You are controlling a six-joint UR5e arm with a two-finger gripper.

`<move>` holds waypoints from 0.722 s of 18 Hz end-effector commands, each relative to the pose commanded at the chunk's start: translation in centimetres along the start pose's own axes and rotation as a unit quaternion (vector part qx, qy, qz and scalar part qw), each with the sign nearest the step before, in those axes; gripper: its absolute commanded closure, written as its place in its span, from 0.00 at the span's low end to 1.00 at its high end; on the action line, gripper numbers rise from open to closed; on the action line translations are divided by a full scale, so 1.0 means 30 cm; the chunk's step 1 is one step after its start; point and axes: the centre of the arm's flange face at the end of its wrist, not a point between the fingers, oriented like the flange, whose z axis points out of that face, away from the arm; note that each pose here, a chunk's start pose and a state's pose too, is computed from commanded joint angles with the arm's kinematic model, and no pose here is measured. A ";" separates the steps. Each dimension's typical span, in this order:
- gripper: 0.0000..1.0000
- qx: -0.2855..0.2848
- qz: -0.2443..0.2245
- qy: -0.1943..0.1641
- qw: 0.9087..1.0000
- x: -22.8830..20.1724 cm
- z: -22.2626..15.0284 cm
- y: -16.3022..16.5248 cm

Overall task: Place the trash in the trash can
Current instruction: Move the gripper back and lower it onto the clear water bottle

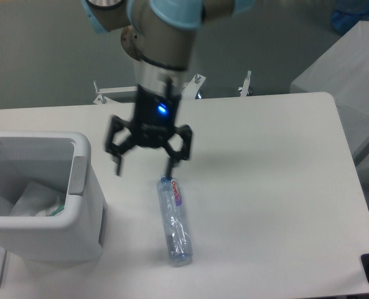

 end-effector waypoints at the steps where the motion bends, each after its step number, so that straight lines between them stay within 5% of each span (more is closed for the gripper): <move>1: 0.00 -0.012 -0.004 -0.011 1.000 -0.023 0.052 -0.003; 13: 0.00 -0.080 0.008 -0.023 0.996 -0.079 0.493 -0.072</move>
